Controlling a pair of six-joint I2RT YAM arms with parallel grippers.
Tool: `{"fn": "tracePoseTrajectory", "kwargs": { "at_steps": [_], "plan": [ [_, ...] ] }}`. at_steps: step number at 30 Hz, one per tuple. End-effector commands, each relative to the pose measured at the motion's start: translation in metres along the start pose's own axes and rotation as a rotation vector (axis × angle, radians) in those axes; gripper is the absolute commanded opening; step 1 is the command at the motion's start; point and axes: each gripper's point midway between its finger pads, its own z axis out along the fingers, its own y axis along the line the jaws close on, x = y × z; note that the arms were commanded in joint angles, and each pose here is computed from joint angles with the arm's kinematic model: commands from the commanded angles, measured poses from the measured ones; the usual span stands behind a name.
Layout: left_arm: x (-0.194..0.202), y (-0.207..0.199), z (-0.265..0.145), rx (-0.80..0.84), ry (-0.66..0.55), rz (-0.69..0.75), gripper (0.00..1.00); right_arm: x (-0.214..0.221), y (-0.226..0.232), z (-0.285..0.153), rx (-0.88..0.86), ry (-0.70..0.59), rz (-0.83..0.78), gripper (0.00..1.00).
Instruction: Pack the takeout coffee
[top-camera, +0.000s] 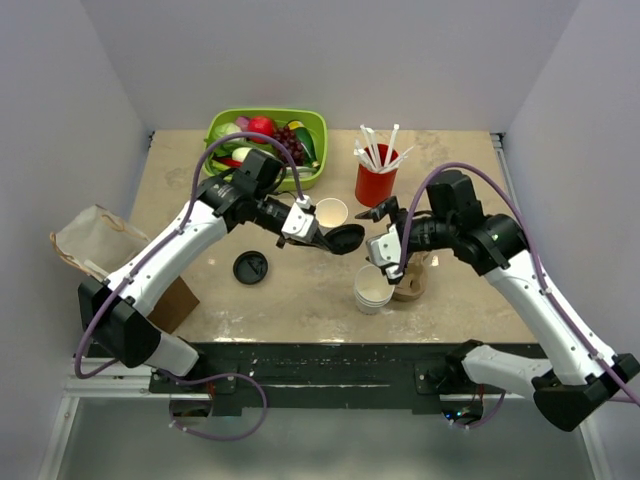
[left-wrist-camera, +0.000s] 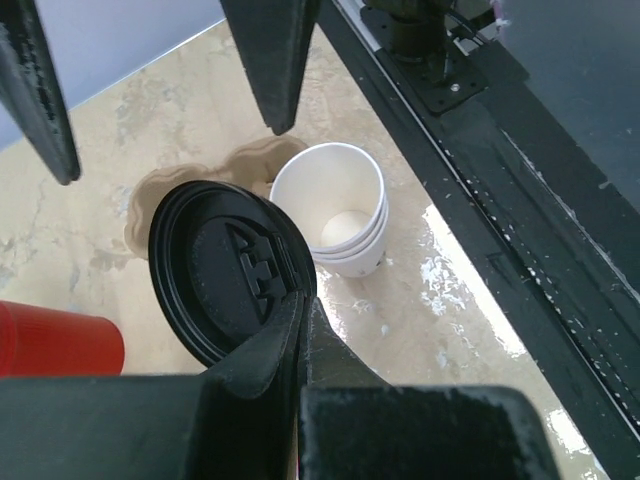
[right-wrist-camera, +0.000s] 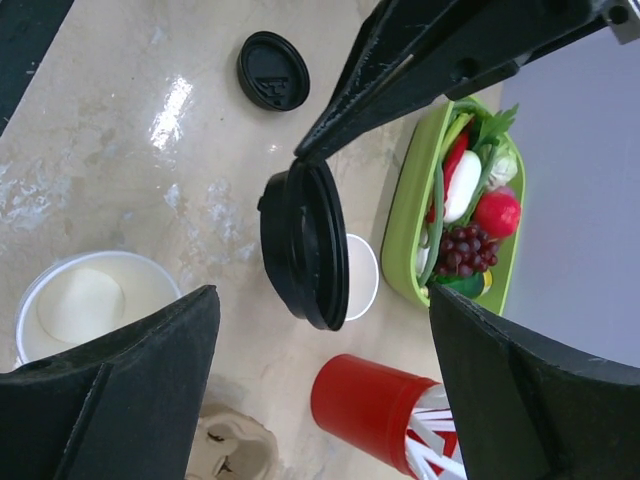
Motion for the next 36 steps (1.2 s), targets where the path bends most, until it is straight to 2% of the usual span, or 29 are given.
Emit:
{"fn": "tracePoseTrajectory", "kwargs": {
  "at_steps": [1,11,15,18,19,26,27,29,30,32,33,34,35,36],
  "plan": [
    [-0.027,-0.006,-0.006,0.030,-0.076,0.102,0.00,-0.008,-0.006,0.000,0.013,-0.036,-0.045,0.87],
    [-0.039,-0.003,-0.008,0.002,-0.113,0.085,0.00,0.003,0.008,0.019,-0.089,-0.056,0.032,0.82],
    [-0.041,-0.004,-0.007,0.007,-0.125,0.083,0.00,-0.002,0.007,0.022,-0.085,-0.091,0.031,0.70],
    [-0.044,-0.005,-0.008,0.007,-0.130,0.076,0.00,-0.008,0.004,0.023,-0.068,-0.119,0.027,0.56],
    [-0.045,-0.004,-0.009,0.003,-0.129,0.078,0.00,-0.008,0.004,0.024,-0.067,-0.125,0.043,0.44],
    [-0.060,0.003,-0.013,-0.038,-0.157,0.090,0.00,-0.020,0.002,0.018,-0.032,-0.152,0.079,0.24],
    [-0.059,0.002,-0.013,-0.042,-0.161,0.047,0.09,-0.022,-0.004,0.017,-0.007,-0.158,0.082,0.24],
    [-0.074,0.009,-0.019,-0.089,-0.177,0.098,0.32,-0.022,-0.004,0.017,0.015,-0.160,0.179,0.22],
    [-0.077,0.009,-0.021,-0.104,-0.178,0.083,0.56,-0.024,-0.015,0.018,0.060,-0.176,0.192,0.22],
    [-0.095,0.018,-0.033,-0.196,-0.179,0.160,0.94,-0.020,-0.011,0.020,0.088,-0.174,0.327,0.22],
    [-0.091,0.018,-0.033,-0.231,-0.180,0.089,1.00,-0.021,-0.026,0.020,0.157,-0.189,0.338,0.22],
    [-0.116,0.028,-0.049,-0.337,-0.215,0.178,1.00,-0.019,-0.026,0.021,0.178,-0.193,0.451,0.22],
    [-0.118,0.043,-0.061,-0.465,-0.204,0.152,1.00,-0.006,-0.026,0.024,0.226,-0.160,0.514,0.22],
    [-0.109,0.046,-0.063,-0.537,-0.226,0.034,1.00,-0.008,-0.044,0.022,0.305,-0.193,0.534,0.20]
  ]
}}
